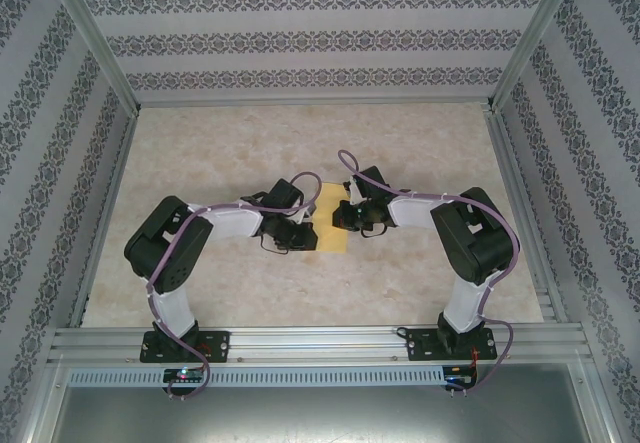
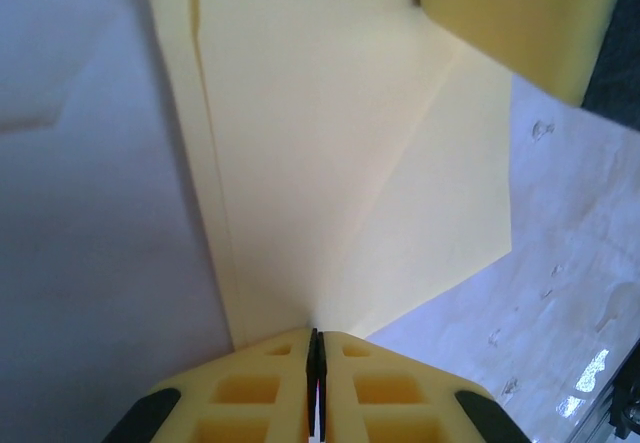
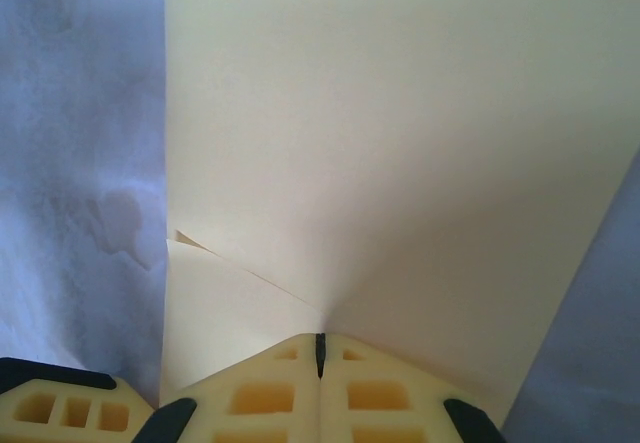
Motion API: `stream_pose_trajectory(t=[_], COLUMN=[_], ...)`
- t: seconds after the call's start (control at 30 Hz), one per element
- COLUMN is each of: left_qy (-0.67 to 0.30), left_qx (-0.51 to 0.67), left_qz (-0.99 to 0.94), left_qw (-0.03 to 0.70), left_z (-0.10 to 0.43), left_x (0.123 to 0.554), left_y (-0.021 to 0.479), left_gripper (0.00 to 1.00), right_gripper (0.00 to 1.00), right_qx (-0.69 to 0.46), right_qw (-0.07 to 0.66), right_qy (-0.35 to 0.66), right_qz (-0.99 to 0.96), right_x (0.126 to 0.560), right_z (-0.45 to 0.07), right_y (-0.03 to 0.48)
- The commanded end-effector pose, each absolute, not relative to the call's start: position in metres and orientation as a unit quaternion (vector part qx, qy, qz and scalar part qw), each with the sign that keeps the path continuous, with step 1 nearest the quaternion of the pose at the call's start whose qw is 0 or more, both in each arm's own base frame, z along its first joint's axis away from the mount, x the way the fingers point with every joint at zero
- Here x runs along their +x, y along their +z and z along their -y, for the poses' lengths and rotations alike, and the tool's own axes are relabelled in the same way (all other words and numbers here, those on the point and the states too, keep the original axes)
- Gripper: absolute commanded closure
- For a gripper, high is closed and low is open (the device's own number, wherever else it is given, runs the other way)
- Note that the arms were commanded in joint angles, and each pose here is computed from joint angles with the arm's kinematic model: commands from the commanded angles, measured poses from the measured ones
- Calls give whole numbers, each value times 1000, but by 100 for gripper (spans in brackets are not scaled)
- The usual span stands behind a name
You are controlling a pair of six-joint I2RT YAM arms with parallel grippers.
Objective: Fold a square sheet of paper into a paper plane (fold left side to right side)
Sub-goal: Fold the triangle a second time at the center of the table.
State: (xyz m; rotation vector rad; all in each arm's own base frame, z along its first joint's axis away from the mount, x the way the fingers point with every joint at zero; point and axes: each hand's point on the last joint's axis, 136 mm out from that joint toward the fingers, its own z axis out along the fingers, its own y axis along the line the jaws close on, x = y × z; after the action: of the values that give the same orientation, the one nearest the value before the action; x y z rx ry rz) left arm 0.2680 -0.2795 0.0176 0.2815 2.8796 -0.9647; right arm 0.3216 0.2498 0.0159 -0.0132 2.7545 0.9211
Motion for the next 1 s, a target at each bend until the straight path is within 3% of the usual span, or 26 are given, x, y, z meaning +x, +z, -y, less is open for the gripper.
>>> stream_pose_trajectory(t=[0.0,0.23,0.33,0.67,0.97], left_qy=[-278,-289,-316,-390,-421], left_qx=[69,58,65,52,61], left_qz=[-958,-955,-945,-910,-895], left_qw=[8,21,48,133,138], left_z=[252,241,243,250,275], left_x=[248,247,254,297,332], left_y=[1,7,25,74,70], left_gripper=[87,87,82,56,50], right_gripper=[100,100,98,61,28], right_qx=[10,4,-10,-9,36], right_qw=[94,104,123,209,242], right_qy=[269,278,302,347,379], right_qz=[-958,-955,-945,-914,-893], right_x=[315,316,324,345,326], right_z=[-229,-231,-239,-218,-182], right_y=[-8,-2,16,82,96])
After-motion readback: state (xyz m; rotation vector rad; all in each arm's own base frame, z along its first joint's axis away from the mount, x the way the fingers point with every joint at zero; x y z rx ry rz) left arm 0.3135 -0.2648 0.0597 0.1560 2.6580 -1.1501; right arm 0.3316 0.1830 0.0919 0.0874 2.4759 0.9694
